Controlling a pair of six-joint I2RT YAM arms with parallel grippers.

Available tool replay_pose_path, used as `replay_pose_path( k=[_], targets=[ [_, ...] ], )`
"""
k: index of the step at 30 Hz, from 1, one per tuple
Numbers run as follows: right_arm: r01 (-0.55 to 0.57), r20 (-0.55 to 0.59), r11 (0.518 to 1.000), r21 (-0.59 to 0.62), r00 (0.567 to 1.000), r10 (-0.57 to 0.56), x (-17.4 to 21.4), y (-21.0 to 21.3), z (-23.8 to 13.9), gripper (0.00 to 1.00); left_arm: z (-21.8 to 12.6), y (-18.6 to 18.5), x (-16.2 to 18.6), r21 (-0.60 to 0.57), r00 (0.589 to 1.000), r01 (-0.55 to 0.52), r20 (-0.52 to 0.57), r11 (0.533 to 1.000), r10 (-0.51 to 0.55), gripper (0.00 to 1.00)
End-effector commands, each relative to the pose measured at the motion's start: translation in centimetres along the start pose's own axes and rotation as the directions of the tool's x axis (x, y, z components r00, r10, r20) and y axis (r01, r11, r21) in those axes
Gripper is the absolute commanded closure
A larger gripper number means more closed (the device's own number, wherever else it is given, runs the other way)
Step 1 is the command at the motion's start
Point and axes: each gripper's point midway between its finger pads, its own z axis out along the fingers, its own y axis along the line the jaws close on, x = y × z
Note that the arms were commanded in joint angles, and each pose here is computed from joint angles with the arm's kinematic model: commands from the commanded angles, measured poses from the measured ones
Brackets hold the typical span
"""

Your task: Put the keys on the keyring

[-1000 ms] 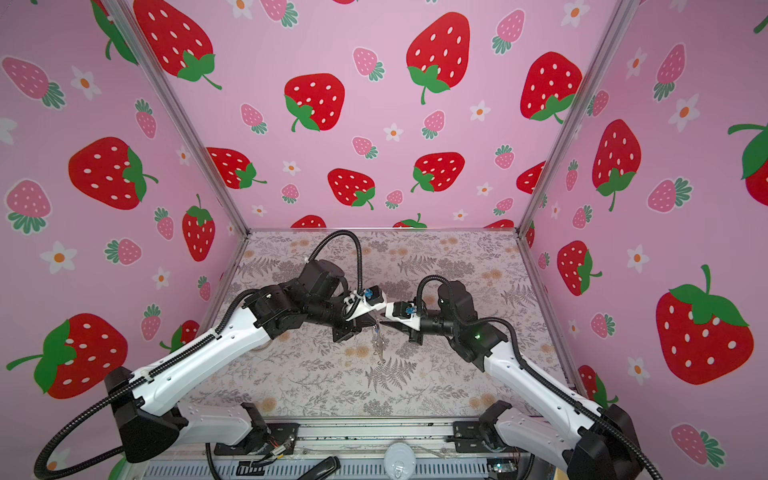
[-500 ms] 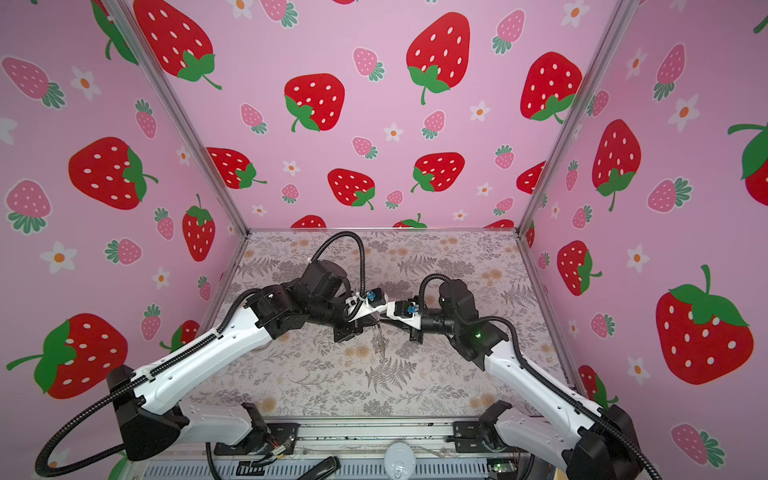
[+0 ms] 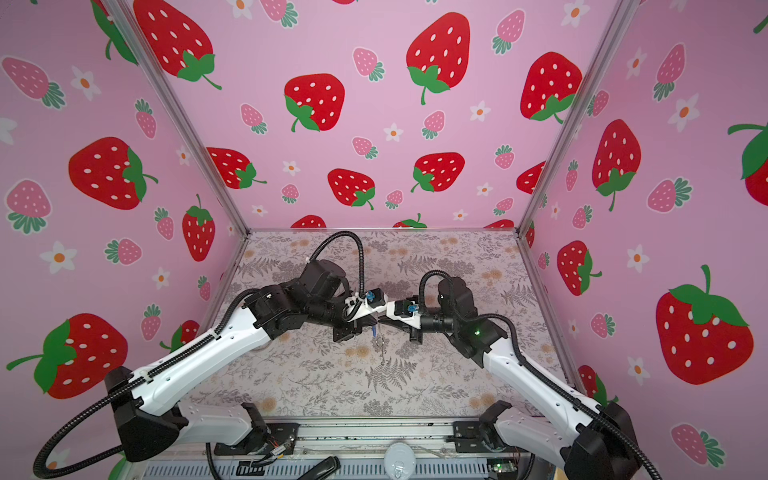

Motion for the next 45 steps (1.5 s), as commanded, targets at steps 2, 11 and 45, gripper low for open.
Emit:
replay_pose_path(
  k=[2, 11, 45],
  targets=[
    [-0.075, -0.037, 0.995, -0.065, 0.997, 0.073, 1.2, 1.1, 0.5, 0.95, -1.7, -0.5, -4.3, -0.01, 0.983, -0.1, 0.156, 0.995, 0.1, 1.0],
    [-0.056, 0.005, 0.997, -0.061, 0.998, 0.057, 0.3, 1.2, 0.0, 1.0, -1.4, 0.5, -2.6, -0.083, 0.989, -0.092, 0.112, 0.992, 0.102, 0.76],
    [-0.07, 0.212, 0.991, 0.11, 0.976, 0.045, -3.6, -1.4, -1.9, 1.0, 0.4, 2.7, 0.0, -0.328, 0.97, 0.049, 0.24, 0.944, 0.033, 0.48]
  ],
)
